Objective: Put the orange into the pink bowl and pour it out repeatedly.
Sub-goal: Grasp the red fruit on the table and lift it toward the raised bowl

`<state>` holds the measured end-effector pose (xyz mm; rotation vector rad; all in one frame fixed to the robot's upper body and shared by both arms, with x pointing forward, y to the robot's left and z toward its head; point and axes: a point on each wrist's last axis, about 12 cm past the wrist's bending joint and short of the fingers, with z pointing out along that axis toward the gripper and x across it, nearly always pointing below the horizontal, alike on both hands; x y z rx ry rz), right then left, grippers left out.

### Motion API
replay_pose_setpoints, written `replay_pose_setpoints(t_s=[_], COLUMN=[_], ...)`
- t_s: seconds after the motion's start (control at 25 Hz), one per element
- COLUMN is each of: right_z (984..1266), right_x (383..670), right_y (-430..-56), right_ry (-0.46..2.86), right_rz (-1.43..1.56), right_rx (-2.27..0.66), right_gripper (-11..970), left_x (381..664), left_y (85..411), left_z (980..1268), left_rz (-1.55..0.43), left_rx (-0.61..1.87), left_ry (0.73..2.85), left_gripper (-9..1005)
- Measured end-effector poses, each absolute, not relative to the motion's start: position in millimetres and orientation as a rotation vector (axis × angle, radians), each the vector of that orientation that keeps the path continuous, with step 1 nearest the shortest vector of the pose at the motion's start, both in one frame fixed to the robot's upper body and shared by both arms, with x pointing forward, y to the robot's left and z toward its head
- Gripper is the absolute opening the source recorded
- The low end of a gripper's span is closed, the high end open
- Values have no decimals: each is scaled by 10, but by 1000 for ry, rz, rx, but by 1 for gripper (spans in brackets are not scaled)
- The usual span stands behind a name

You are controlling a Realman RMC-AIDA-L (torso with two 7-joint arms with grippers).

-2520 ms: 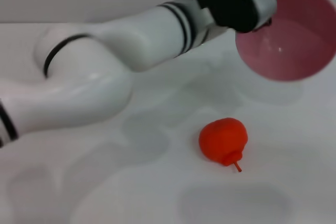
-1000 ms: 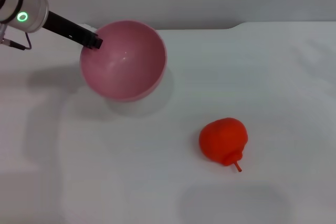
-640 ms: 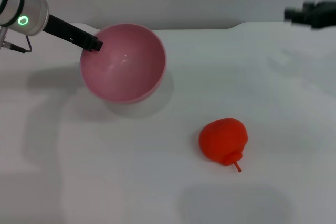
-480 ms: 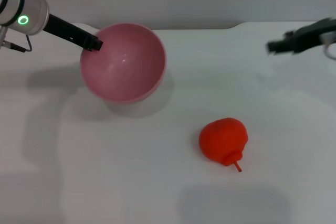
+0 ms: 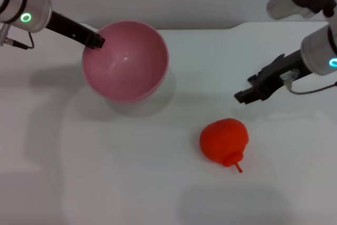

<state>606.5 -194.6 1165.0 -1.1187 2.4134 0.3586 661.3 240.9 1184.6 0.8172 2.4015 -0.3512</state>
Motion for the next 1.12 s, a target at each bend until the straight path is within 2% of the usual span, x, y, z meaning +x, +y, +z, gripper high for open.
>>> replay_pose_setpoints(t_s=[0.44, 1.12], right_z=[11401, 11338], right_x=[5969, 5857], right_y=[-1716, -1669], right_ry=[2408, 2494], right_rz=[484, 534], right_rx=[-1165, -1219], right_gripper=[546, 491], left_x=[6607, 6615], left_y=[2345, 2317], left_z=[11827, 11839], left_rz=[-350, -346], left_rx=[842, 853], left_ry=[2399, 2394], left_gripper=[44, 44])
